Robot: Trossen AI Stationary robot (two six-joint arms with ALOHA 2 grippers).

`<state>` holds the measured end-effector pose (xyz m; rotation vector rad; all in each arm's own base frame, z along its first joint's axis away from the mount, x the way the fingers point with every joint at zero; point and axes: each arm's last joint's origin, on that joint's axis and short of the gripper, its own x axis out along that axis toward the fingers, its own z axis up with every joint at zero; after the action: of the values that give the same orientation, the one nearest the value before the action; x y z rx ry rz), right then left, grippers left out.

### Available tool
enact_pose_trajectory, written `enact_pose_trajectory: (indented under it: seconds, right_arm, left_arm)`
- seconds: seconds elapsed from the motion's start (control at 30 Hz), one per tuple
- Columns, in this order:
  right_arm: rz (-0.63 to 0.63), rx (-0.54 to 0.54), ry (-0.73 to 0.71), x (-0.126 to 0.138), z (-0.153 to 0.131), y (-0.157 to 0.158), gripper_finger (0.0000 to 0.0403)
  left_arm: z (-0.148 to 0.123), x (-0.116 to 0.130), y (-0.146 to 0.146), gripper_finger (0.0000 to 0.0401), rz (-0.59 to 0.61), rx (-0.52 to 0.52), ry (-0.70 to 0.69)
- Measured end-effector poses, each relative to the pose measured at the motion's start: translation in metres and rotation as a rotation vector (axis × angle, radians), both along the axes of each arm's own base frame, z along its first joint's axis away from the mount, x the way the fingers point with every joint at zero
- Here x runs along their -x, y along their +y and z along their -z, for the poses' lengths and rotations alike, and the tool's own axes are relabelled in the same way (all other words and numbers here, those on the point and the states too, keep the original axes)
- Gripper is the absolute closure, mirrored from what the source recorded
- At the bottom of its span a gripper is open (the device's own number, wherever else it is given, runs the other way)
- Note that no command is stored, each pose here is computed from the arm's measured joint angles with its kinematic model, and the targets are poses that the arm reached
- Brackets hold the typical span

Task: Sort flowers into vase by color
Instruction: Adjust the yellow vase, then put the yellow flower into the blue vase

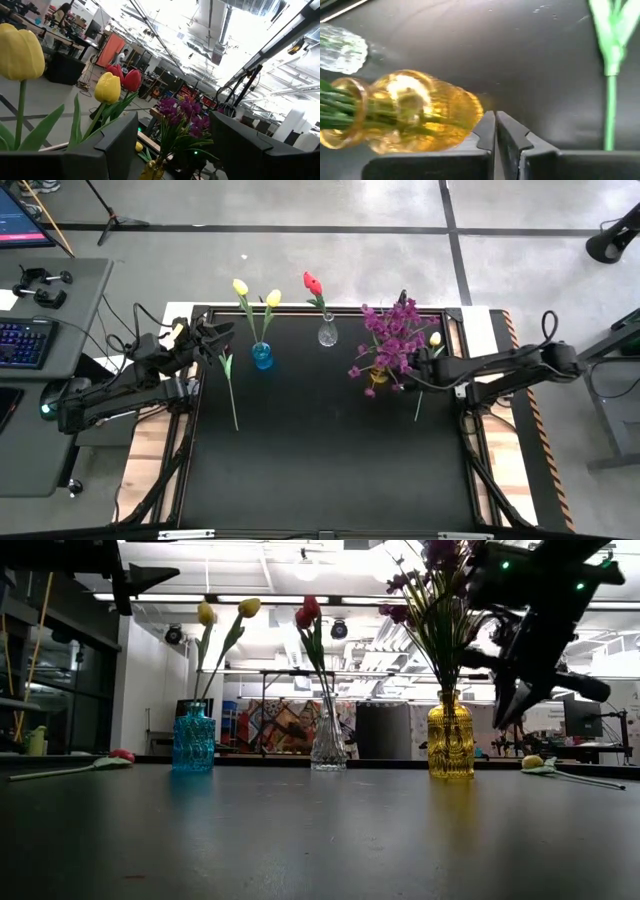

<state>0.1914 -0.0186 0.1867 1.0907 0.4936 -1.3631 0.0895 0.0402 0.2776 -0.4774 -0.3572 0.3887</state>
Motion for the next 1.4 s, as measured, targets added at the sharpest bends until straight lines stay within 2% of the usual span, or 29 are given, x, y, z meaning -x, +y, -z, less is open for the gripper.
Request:
enact_pose_trajectory:
  seconds: [0.27,0.53,0.77,0.97,1.1,1.23,1.4]
  right_arm:
    - [-0.039,0.034,-0.067,-0.019,0.005,-0.009,0.0401]
    - [-0.027,0.043,-0.079,-0.024,0.008,-0.015,0.0402]
    - [-0.089,0.089,-0.122,-0.032,0.003,-0.022,0.0402]
    - [-0.163,0.031,0.013,-0.023,0.008,-0.022,0.0403]
    - [-0.070,-0.033,0.149,-0.005,0.014,-0.020,0.0403]
    - [0.029,-0.042,0.255,0.010,0.015,-0.019,0.0403]
    - [0.071,-0.047,0.334,0.018,0.015,-0.027,0.0401]
  left_arm:
    - [0.000,0.000,0.000,0.0167,0.000,0.000,0.000]
    - [0.000,0.000,0.000,0.0167,0.000,0.000,0.000]
    - [0.000,0.000,0.000,0.0167,-0.001,-0.001,0.000]
    - [0.000,0.000,0.000,0.0167,0.000,0.000,0.000]
    - [0.000,0.000,0.000,0.0167,0.000,0.000,0.000]
    - [0.000,0.000,0.000,0.0167,0.000,0.000,0.000]
    - [0.000,0.000,0.000,0.0167,0.000,0.000,0.000]
